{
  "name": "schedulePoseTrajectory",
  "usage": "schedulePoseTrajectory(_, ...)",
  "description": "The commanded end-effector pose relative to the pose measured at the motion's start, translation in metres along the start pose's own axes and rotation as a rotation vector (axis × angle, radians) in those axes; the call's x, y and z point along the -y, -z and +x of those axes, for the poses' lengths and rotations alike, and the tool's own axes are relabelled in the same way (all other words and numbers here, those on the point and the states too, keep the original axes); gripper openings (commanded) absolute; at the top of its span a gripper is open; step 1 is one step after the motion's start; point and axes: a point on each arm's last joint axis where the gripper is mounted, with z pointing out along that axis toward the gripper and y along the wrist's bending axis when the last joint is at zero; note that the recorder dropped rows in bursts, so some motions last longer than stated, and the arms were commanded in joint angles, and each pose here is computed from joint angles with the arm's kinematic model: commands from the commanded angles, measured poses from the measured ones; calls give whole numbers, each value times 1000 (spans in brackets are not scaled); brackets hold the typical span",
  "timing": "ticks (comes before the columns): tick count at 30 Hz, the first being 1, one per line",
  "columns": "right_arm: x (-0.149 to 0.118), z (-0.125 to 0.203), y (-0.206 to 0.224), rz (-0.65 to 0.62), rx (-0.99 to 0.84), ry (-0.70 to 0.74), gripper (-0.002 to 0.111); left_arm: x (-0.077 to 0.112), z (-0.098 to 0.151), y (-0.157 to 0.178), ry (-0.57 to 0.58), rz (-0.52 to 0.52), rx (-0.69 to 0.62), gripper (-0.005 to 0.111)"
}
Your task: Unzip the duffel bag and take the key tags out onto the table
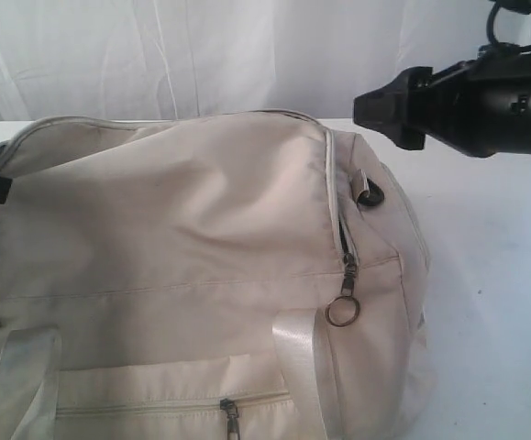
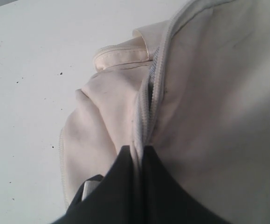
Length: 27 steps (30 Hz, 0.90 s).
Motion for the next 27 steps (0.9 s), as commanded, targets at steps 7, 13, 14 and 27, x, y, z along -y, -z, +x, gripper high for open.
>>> schedulePoseTrajectory(7,8,3,-54,-135,-83,-299,62,2,4,3,12,8,-18,0)
schedulePoseTrajectory(13,9,7,-71,-186,-139,-338,60,2,4,3,12,8,-18,0)
schedulePoseTrajectory(14,11,10,-76,-188,-151,-356,60,2,4,3,12,8,-18,0)
schedulePoseTrajectory(27,12,2,-83,-206,-125,-394,31,2,4,3,14,9,-18,0)
